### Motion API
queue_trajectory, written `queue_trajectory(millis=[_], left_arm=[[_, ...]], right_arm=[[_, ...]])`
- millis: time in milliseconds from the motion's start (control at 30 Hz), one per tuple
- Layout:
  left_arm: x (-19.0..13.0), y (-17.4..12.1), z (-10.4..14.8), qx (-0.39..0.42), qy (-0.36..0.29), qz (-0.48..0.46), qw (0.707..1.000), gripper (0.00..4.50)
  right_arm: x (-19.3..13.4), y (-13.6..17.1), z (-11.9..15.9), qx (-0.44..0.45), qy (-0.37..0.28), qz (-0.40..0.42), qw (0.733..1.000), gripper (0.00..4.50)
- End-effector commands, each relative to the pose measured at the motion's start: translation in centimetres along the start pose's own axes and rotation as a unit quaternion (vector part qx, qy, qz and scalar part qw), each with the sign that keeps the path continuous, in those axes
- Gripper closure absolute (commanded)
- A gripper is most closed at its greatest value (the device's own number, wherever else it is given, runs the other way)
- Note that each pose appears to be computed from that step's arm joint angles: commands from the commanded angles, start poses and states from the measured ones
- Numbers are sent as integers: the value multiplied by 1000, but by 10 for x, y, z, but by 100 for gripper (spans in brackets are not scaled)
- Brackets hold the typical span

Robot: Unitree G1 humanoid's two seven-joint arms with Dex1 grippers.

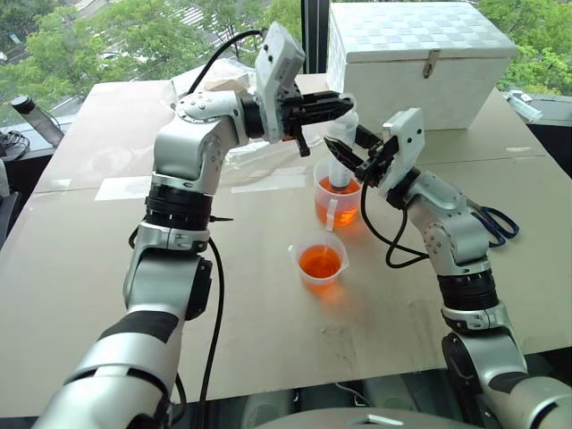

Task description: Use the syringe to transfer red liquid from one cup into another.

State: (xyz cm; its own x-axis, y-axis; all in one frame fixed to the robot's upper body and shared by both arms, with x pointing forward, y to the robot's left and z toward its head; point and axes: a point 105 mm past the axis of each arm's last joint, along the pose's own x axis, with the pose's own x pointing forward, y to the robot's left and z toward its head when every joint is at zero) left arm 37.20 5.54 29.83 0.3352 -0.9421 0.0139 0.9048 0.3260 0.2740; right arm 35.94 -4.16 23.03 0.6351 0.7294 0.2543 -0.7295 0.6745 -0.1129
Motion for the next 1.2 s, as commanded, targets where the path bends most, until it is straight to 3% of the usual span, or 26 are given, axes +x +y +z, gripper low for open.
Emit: queue_trajectory(millis=[33, 767, 1200], left_arm=[[4, -3, 44, 61, -50, -7, 997, 449], [3, 1, 65, 48, -89, 9, 995, 449], [4, -2, 62, 44, -85, 0, 995, 449]], right_arm=[[3, 9, 0, -2, 5, 15, 1000, 291], [4, 10, -1, 2, 7, 16, 1000, 291], [6, 12, 0, 4, 3, 18, 1000, 291]])
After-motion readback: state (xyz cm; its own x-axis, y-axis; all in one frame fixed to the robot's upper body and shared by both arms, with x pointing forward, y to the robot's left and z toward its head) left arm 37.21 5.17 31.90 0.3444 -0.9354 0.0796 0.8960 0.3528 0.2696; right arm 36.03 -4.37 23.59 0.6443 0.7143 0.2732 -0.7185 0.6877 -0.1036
